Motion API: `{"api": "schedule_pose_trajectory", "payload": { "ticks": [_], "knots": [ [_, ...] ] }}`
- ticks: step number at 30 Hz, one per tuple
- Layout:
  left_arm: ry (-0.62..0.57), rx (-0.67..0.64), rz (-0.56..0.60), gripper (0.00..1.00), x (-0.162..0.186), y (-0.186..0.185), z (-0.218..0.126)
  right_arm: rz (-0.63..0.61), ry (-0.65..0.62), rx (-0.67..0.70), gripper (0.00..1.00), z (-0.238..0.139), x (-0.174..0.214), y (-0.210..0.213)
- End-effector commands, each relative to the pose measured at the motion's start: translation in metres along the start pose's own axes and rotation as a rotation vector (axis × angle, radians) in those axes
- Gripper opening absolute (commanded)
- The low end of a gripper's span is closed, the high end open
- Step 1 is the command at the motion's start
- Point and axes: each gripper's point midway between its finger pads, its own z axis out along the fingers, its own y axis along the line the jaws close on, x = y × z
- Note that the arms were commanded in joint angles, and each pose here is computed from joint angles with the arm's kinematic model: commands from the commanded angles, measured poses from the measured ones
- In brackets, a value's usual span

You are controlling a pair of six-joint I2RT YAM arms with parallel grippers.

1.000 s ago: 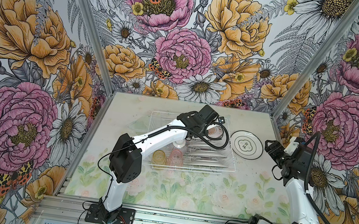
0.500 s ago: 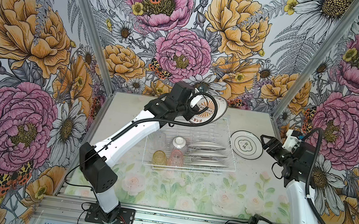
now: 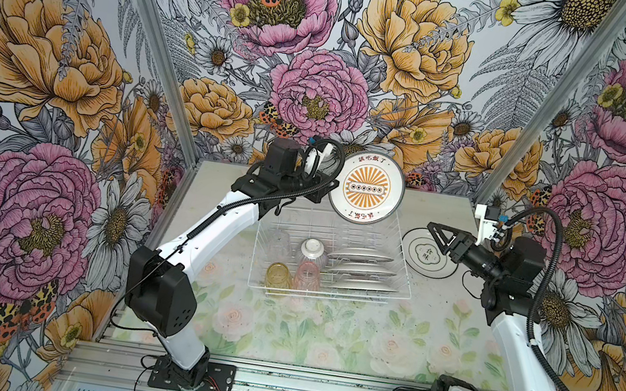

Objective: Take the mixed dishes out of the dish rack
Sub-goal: 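Pass the printed plate to the right gripper, which grasps its rim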

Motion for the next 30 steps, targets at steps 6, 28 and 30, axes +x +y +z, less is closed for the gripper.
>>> {"api": "schedule_pose_trajectory", "payload": {
  "ticks": [6,28,30],
  "knots": [
    [-0.093,0.273,-0.071,0.00,-0.019,-0.045,0.010,-0.032,-0.003,-0.073,0.67,0.016,-0.002,0.016],
    [-0.036,0.413,-0.105,0.00,-0.004,-0.078,0.042,-0.011,-0.027,-0.048,0.31,0.035,-0.005,0.005],
    [-0.032,0.418,-0.109,0.00,-0.002,-0.078,0.044,-0.010,-0.032,-0.052,0.31,0.035,-0.006,0.005]
  ]
}}
